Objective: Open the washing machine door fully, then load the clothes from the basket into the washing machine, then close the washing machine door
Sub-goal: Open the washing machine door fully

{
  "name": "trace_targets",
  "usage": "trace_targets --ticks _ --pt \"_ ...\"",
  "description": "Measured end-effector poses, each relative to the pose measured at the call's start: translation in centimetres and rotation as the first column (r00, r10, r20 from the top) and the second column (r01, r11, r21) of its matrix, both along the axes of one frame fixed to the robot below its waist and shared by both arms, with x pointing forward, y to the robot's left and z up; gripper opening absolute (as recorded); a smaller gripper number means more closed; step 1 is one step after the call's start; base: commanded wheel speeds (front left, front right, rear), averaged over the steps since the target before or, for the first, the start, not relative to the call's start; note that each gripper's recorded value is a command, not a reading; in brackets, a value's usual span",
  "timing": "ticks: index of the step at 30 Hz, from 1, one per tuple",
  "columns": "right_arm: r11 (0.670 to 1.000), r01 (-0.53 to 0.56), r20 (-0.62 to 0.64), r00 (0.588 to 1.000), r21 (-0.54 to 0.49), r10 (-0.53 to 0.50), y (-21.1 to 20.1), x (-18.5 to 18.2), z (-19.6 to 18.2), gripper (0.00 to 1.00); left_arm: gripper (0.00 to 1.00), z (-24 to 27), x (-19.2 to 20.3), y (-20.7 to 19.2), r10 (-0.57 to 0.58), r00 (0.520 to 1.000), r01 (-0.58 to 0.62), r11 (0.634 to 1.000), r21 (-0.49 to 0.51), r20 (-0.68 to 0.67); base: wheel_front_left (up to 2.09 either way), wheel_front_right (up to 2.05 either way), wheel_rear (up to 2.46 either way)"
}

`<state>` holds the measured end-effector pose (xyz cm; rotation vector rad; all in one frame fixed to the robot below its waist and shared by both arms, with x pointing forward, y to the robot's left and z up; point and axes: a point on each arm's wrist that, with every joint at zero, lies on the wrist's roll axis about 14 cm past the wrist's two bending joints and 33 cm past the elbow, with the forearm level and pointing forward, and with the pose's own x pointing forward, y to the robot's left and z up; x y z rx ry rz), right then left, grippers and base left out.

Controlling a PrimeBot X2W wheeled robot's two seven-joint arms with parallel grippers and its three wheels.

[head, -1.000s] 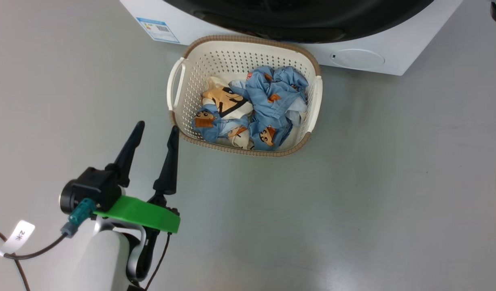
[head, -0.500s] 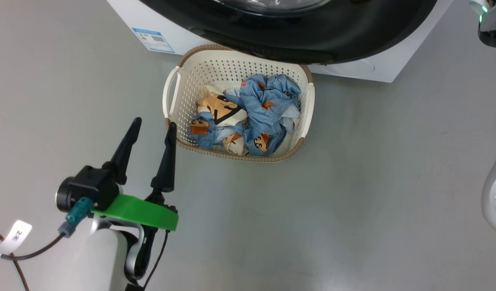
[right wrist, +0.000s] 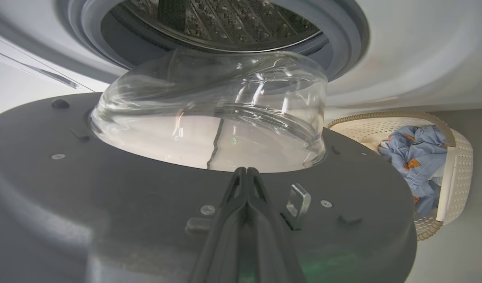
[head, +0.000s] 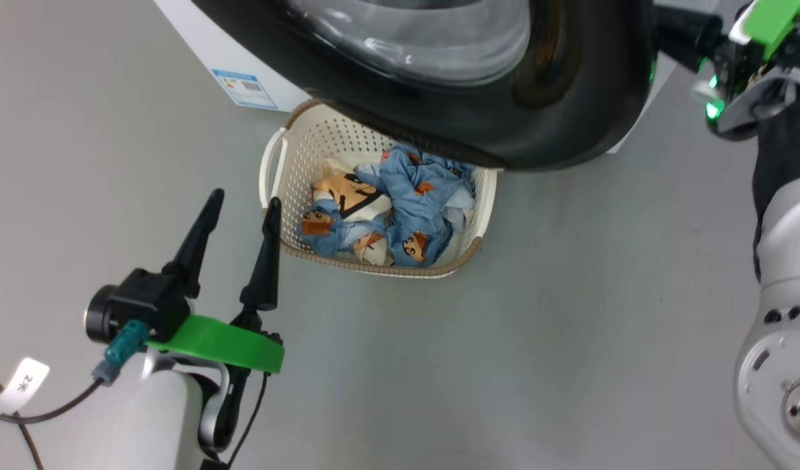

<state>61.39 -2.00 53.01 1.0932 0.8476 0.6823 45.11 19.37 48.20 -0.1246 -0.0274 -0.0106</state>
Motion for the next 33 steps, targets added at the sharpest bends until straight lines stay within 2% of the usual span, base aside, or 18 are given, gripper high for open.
trace_targets --ticks 12,23,33 --pt "0.985 -0.173 0.011 0.985 -0.010 0.173 2.8 -5.7 -1.0 0.00 1.00 1.7 -0.9 0.0 0.000 0.999 0.000 1.000 0.013 0.040 0.00 0.00 0.00" --pt "0.942 -0.336 0.033 0.942 0.017 0.335 6.9 -11.5 -1.4 0.00 1.00 2.9 -2.7 0.8 0.021 0.998 -0.022 1.000 0.019 0.062 0.00 0.00 0.00" --pt "0.908 -0.417 0.058 0.908 0.036 0.415 10.0 -15.2 -1.4 0.00 1.00 3.4 -4.0 1.6 0.045 0.997 -0.047 0.999 0.020 0.070 0.00 0.00 0.00"
